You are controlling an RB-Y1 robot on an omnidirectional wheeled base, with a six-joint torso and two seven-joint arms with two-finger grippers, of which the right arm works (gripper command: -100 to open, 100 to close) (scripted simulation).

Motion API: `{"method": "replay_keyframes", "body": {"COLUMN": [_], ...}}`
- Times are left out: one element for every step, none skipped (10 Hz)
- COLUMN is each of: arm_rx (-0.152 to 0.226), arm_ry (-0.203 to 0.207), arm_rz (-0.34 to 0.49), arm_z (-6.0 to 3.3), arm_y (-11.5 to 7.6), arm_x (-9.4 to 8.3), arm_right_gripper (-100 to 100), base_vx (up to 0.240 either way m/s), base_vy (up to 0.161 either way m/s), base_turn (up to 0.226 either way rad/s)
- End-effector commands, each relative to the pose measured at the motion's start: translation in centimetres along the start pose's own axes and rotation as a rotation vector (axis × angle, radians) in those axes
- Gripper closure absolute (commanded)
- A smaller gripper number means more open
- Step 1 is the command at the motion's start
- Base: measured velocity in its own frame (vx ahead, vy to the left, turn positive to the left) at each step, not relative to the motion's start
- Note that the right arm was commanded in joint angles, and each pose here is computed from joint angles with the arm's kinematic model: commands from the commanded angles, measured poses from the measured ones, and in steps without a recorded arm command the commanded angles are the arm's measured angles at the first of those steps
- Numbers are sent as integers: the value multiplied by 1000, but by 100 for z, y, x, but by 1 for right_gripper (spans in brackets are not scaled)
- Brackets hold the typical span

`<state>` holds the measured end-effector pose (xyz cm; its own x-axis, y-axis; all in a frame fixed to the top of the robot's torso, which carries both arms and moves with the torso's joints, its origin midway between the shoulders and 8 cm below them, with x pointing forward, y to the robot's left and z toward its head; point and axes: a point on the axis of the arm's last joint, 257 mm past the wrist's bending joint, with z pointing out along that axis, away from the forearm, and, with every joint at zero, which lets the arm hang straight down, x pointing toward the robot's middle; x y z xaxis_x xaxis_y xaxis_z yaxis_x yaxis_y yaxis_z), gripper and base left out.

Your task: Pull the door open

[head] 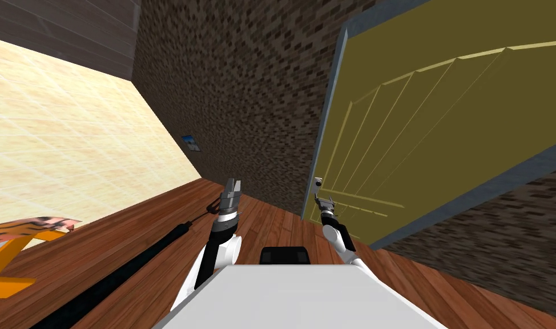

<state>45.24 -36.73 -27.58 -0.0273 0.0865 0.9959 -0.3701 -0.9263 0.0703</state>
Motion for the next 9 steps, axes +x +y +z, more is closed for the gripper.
{"method": "replay_keyframes", "body": {"arm_rx": [-6,-10,-15,-19,-16,-31,-36,-48,-55], "arm_ry": [-22,-33,-48,-58,-51,-55,-56,-57,-58], "arm_rz": [27,41,58,70,60,62,61,61,61], "arm_z": [7,10,14,16,5,43,56,85,101], "arm_y": [33,49,70,85,83,263,326,471,548], "arm_x": [-71,-117,-173,-211,-185,-225,-236,-258,-267], "arm_right_gripper": [-100,-100,-100,-100,-100,-100,-100,-100,-100], "base_vx": [40,37,47,44,18,108,172,174,154], "base_vy": [-66,-52,-45,-44,-21,4,-5,-29,-20], "base_turn": [68,65,76,75,15,118,91,95,84]}}
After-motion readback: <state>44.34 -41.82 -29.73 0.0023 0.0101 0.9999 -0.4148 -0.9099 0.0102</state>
